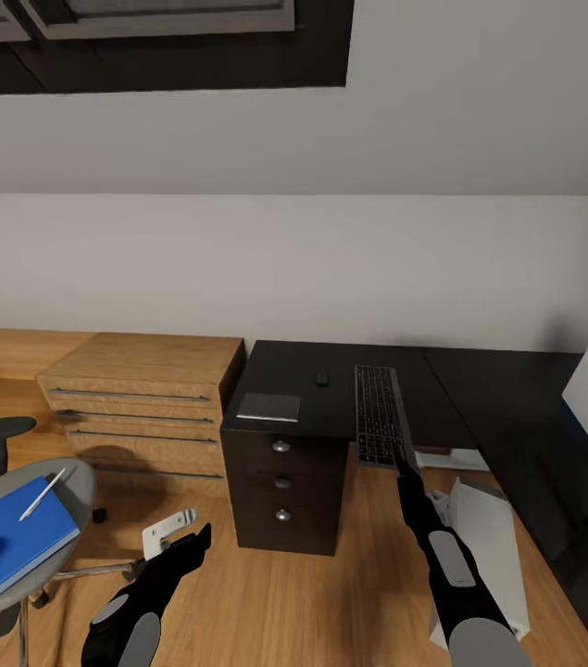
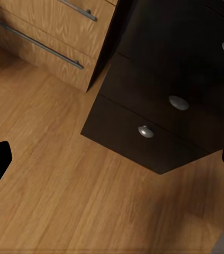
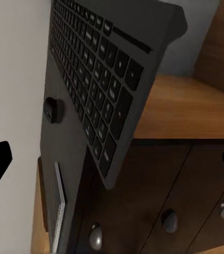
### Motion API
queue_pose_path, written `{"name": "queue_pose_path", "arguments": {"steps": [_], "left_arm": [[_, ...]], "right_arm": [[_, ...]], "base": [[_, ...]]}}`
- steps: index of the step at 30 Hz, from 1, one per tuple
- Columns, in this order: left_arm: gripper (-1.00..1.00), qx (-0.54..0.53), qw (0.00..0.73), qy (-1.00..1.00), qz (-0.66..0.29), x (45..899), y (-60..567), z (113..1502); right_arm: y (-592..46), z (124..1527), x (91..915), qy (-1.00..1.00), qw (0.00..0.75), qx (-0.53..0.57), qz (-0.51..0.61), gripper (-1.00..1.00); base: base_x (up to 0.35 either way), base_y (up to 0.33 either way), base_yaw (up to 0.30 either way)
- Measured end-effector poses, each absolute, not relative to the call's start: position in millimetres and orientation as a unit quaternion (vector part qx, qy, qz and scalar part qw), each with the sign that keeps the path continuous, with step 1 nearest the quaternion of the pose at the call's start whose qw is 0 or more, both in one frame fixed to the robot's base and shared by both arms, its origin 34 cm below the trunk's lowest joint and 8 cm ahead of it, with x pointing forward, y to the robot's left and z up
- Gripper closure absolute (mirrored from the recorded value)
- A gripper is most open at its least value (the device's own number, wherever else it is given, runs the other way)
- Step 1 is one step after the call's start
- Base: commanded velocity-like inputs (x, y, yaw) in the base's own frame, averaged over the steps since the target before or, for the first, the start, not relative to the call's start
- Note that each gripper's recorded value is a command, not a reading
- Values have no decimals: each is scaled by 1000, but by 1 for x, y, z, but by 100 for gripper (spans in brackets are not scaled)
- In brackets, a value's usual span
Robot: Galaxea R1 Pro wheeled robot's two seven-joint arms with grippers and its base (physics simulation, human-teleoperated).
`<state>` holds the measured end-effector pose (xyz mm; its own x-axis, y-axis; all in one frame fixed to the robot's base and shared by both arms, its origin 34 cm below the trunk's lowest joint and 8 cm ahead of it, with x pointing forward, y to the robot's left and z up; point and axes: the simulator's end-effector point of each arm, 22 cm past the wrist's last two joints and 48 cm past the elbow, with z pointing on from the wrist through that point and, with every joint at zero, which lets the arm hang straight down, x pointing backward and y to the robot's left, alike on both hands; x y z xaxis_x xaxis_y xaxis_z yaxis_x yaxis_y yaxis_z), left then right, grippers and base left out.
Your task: In the bedroom, organize the workspace by keeping the computer under the desk, ensuring the monitor is on the desk, placing the keyboard on the desk next to the monitor, placing the mouse on the desk next to the keyboard, moving the folder from the swivel chair onto the desk next to the mouse, stacking the notebook on top of the folder with the pen on top of the notebook, and positioning the swivel chair next to the desk.
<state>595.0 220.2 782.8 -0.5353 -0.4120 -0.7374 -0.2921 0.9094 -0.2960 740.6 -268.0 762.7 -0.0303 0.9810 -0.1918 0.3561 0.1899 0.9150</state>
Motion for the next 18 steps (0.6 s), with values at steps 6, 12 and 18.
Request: {"name": "queue_pose_path", "arguments": {"steps": [6,12,18], "left_arm": [[-100,-202,438,874,-68,595,220,786],[-100,-202,438,874,-68,595,220,795],[-100,-202,438,874,-68,595,220,805]], "right_arm": [[-273,779,745,620,461,529,351,-100],[-274,792,746,618,464,529,351,-100],[-282,818,743,606,486,524,350,-100]], "base": [[-9,0,0],[-2,0,0],[0,0,0]]}}
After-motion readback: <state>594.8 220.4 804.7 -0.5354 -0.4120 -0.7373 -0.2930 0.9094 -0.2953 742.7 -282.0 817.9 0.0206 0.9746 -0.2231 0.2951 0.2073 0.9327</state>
